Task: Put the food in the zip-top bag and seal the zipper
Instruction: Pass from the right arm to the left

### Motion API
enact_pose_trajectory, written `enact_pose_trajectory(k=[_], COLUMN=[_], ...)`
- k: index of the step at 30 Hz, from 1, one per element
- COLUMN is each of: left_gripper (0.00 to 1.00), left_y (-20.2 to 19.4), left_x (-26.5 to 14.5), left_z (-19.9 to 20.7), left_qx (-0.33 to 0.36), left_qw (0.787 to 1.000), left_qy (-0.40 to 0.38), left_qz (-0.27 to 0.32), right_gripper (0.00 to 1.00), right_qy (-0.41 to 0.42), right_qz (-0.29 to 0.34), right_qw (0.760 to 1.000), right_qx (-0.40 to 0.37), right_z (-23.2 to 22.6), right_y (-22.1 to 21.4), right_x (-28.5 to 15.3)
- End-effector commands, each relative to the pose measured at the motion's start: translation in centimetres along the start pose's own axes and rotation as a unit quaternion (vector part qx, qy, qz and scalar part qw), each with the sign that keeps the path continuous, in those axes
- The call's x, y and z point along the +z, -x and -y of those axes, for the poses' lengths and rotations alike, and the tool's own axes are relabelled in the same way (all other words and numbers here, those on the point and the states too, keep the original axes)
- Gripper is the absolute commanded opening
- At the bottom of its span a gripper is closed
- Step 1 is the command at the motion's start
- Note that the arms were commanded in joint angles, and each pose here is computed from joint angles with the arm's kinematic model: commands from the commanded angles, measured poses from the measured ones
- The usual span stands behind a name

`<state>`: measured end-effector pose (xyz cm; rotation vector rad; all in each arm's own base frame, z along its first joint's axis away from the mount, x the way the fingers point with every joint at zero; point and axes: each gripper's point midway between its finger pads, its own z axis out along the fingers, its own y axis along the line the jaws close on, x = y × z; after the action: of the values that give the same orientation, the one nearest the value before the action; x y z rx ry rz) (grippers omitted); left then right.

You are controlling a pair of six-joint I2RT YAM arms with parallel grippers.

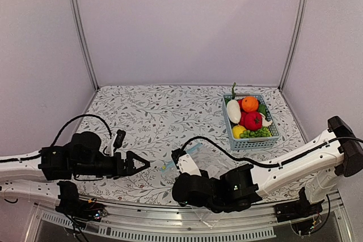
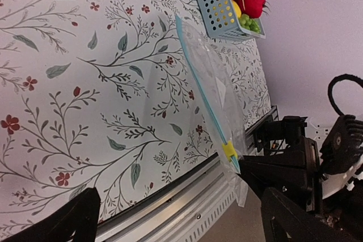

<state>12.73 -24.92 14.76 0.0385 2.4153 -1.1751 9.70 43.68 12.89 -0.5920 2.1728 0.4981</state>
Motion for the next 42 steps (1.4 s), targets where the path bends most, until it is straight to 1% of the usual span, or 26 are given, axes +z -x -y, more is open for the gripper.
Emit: enact_pose_trajectory(k=[1,4,8,12,15,21,24,28,34,42], left_gripper=[0.96,0.85,0.71,0.57,0.48,0.43,0.37,0.26,0.17,0.18], left_y=[0.8,0.2,0.0,0.0,0.5,0.3,0.2,0.2,0.1,-0.3], left_x=[0.5,1.3,1.9,2.1,1.8,2.0,2.1,2.1,2.3,2.9], left_z=[3.3,4.4,5.1,5.1,5.8,5.7,5.7,5.5,5.2,4.5], left_qx=[-0.002,-0.005,0.0,-0.007,-0.015,-0.024,-0.024,-0.026,-0.03,-0.032], left_qw=[0.998,0.997,0.997,0.997,0.995,0.995,0.995,0.995,0.996,0.997], left_qy=[-0.05,-0.071,-0.068,-0.069,-0.087,-0.091,-0.09,-0.087,-0.08,-0.06], left_qz=[0.029,0.025,0.022,0.028,0.041,0.037,0.035,0.036,0.036,0.026], right_gripper=[0.0,0.0,0.0,0.0,0.0,0.0,0.0,0.0,0.0,0.0], right_qy=[0.0,0.002,0.002,0.004,0.004,0.002,0.002,0.0,-0.001,-0.002], right_qz=[0.032,0.035,0.036,0.036,0.035,0.033,0.03,0.028,0.027,0.024], right_qw=[0.999,0.999,0.999,0.999,0.999,0.999,0.999,0.999,1.0,1.0], right_qx=[0.029,0.033,0.035,0.032,0.03,0.023,0.019,0.016,0.014,0.008], right_z=[-0.7,-0.8,-0.9,-1.1,-1.1,-1.4,-1.6,-1.6,-1.6,-1.8], right_y=[2.2,2.5,2.7,2.7,2.7,2.8,2.7,2.6,2.6,2.5], right_x=[-0.4,-0.5,-0.5,-0.5,-0.5,-0.4,-0.2,-0.1,0.0,0.1])
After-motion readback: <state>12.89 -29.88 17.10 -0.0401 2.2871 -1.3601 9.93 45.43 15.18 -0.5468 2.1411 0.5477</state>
